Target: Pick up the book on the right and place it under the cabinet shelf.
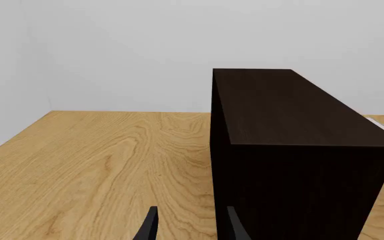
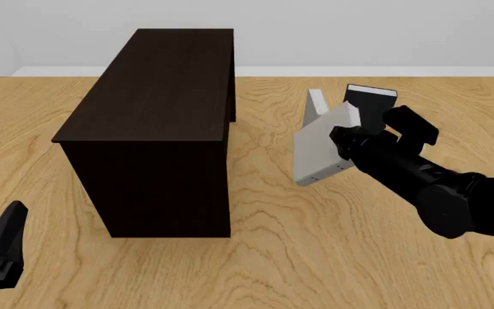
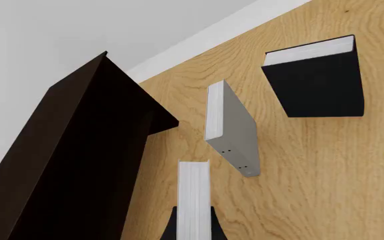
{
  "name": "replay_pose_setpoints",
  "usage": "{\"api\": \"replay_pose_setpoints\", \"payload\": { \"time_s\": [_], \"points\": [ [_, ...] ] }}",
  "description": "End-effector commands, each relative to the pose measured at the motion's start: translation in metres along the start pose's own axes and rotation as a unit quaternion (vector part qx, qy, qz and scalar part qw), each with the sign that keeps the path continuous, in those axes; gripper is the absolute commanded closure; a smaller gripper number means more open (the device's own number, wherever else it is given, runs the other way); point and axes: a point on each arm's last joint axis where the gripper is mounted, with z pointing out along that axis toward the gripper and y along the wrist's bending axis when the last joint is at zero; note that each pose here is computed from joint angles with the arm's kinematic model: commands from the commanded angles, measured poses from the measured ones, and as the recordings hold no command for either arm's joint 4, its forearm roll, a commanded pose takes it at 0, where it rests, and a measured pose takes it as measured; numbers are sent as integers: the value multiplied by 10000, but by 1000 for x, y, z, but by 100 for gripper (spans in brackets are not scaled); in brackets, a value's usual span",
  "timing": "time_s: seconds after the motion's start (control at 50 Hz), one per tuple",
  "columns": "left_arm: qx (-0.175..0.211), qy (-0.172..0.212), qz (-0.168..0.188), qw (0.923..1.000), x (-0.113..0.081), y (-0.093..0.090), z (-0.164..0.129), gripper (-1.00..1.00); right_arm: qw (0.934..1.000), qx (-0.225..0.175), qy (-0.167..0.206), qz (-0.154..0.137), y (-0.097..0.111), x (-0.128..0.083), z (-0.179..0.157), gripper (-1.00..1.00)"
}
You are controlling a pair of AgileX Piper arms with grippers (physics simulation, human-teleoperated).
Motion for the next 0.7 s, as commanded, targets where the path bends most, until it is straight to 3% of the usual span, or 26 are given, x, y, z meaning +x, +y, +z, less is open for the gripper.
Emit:
{"api": "replay_pose_setpoints", "payload": {
  "time_s": [0.02, 0.16, 0.34, 0.44, 0.62, 0.7],
  "points": [
    [0, -1, 0, 10000, 0, 0, 0, -100, 9991, -326, 7, 273, 10, 15, 22, 100],
    [-1, -6, 0, 10000, 0, 0, -1, -100, 9979, -471, 46, 447, 10, 32, 43, 100],
    [-2, -11, 0, 10000, 0, 0, -1, -100, 9936, -664, 148, 897, 2, 68, 69, 100],
    [-3, -16, 0, 10000, 0, 0, -2, -100, 9923, -734, 144, 991, 2, 75, 75, 100],
    [-4, -23, 1, 10000, 0, 0, -2, -100, 9842, -1069, 110, 1406, 3, 96, 78, 100],
    [0, -3, 0, 10000, 0, 0, -1, -100, 9844, -1049, 121, 1408, 1, 99, 81, 100]
  ]
}}
